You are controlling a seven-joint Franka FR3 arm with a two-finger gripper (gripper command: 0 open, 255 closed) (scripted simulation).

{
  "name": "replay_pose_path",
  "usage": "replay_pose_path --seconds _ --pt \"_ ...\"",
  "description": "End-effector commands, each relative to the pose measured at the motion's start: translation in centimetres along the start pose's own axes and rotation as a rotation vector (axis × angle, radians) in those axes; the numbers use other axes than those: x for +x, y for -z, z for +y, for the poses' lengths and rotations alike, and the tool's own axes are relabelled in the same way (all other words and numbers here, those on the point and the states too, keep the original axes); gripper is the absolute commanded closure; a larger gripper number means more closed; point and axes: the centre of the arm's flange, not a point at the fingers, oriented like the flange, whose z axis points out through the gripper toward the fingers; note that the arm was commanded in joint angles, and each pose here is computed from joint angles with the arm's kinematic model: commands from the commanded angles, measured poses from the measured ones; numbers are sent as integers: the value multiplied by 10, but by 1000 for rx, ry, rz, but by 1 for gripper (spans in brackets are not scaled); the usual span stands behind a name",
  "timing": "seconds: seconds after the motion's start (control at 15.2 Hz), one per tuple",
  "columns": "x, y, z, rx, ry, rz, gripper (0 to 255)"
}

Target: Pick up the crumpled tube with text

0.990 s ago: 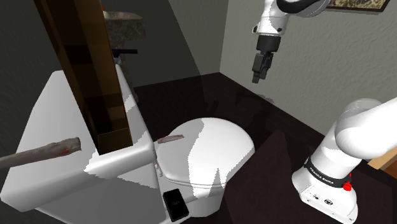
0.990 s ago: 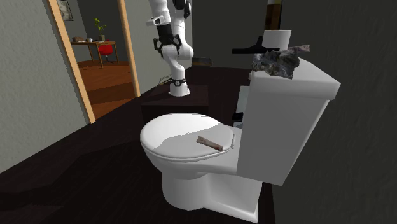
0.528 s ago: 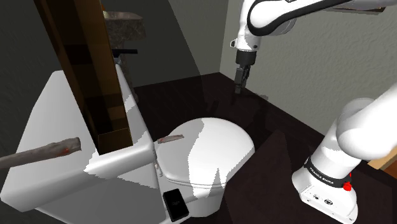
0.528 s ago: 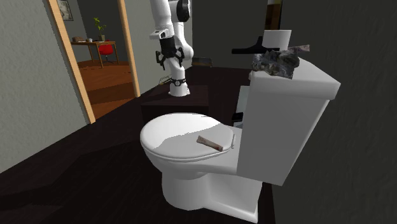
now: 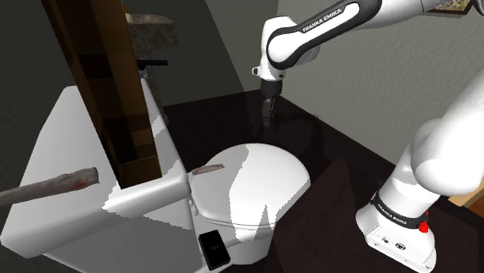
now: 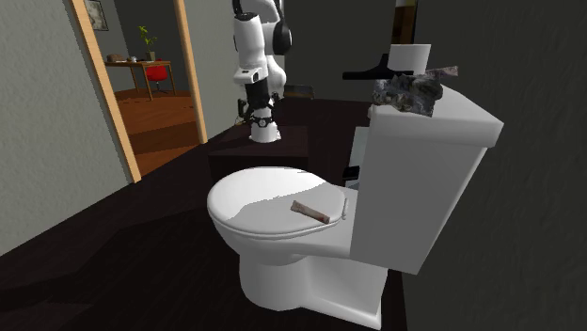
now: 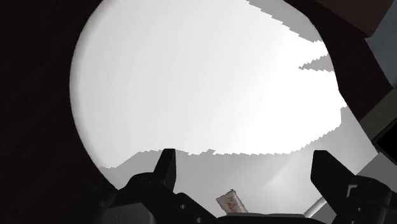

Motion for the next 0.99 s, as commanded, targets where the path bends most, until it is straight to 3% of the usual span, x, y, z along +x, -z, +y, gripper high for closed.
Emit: replay_pose_path --seconds 0.0,0.92 --pt "24 -18 -1 -9 48 -5 0" --pt "170 -136 -29 -73 376 -46 0"
